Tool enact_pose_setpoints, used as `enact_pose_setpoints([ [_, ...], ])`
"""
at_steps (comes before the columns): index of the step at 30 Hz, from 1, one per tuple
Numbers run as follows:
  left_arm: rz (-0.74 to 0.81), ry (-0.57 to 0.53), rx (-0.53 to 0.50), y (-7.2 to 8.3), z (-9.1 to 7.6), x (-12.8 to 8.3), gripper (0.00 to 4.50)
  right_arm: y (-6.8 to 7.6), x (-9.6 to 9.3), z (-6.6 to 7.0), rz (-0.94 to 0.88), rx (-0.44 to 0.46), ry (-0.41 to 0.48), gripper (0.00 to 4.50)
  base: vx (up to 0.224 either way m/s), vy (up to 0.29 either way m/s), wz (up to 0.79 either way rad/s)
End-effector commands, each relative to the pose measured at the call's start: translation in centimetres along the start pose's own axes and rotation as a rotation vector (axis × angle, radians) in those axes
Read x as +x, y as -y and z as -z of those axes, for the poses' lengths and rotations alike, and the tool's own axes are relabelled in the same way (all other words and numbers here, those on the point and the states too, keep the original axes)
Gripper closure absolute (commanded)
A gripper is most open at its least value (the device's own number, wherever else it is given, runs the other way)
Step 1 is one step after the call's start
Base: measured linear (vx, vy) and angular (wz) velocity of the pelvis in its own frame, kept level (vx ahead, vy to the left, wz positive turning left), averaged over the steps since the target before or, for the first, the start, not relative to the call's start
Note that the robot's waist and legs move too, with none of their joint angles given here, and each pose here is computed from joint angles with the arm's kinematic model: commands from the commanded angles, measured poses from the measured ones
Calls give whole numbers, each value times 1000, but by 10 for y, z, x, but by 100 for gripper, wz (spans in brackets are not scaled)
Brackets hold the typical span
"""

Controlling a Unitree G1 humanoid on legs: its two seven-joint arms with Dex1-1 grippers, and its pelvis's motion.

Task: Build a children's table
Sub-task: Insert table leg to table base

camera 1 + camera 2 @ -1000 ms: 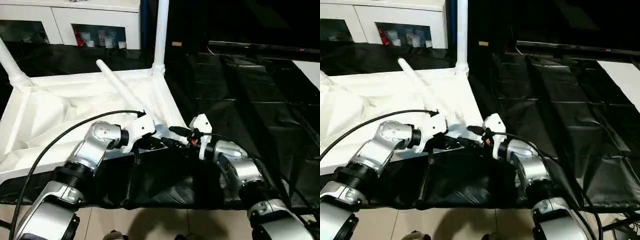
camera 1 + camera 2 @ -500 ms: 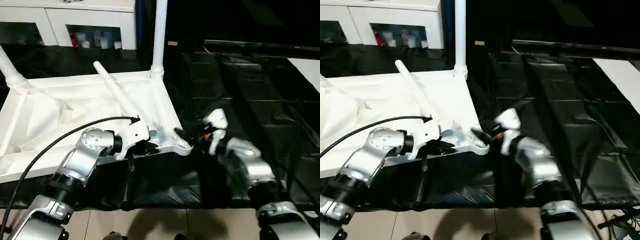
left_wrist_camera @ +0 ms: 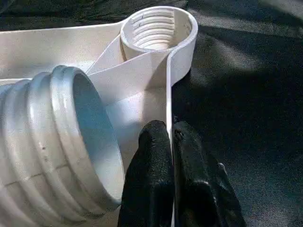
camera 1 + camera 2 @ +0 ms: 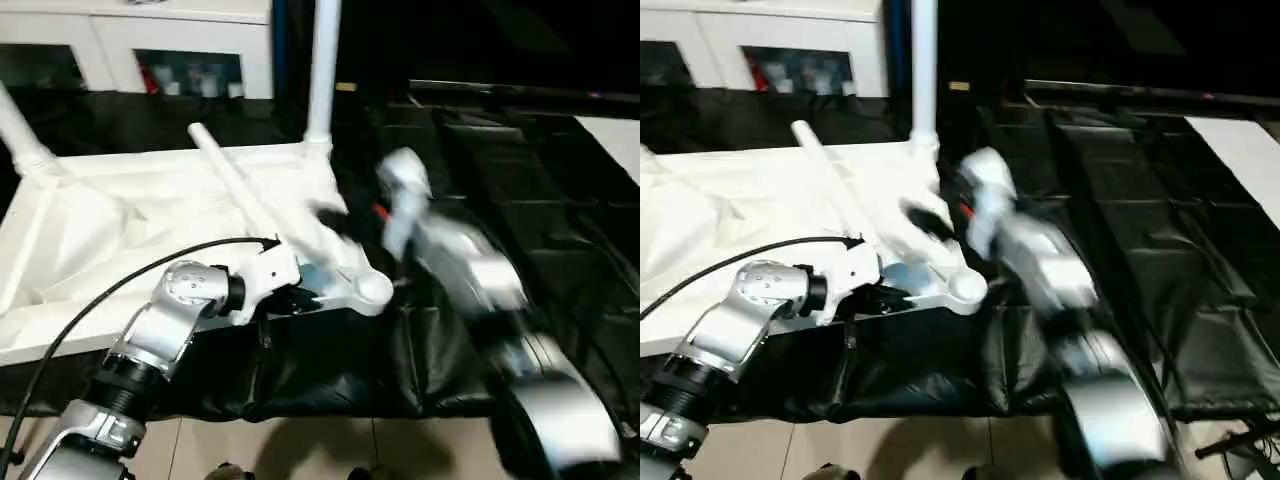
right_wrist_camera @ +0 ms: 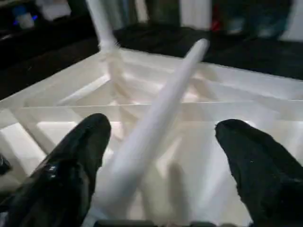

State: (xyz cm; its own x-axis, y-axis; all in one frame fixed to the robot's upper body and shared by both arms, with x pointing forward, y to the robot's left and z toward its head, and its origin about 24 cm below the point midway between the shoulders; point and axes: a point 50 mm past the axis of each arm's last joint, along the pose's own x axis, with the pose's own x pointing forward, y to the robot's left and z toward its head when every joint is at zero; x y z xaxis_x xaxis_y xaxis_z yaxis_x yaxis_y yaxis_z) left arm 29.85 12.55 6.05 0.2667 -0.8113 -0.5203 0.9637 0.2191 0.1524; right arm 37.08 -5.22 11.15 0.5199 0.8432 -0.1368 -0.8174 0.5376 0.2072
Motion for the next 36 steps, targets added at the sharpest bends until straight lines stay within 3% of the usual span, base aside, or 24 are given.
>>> enact_pose_setpoints([
  [1,51,36,-15,10,-1,9,450,2,2,6,21,7,-56,5,0,0,0],
  [4,65,32,-8,14,-2,13,450,-10,23,6,3,-6,-138,5,0,0,0],
  [8,73,28,-4,17,-3,14,450,-18,34,14,28,-46,-270,5,0,0,0],
  [12,81,16,2,19,-3,15,450,-20,36,25,39,-76,-417,5,0,0,0],
  [18,83,8,4,20,-1,14,450,-16,31,28,58,-59,-514,32,0,0,0],
  [29,83,-12,15,16,0,12,450,-2,19,31,143,18,-565,111,0,0,0],
  [36,35,-14,29,10,-1,11,450,5,12,35,190,138,-491,174,0,0,0],
])
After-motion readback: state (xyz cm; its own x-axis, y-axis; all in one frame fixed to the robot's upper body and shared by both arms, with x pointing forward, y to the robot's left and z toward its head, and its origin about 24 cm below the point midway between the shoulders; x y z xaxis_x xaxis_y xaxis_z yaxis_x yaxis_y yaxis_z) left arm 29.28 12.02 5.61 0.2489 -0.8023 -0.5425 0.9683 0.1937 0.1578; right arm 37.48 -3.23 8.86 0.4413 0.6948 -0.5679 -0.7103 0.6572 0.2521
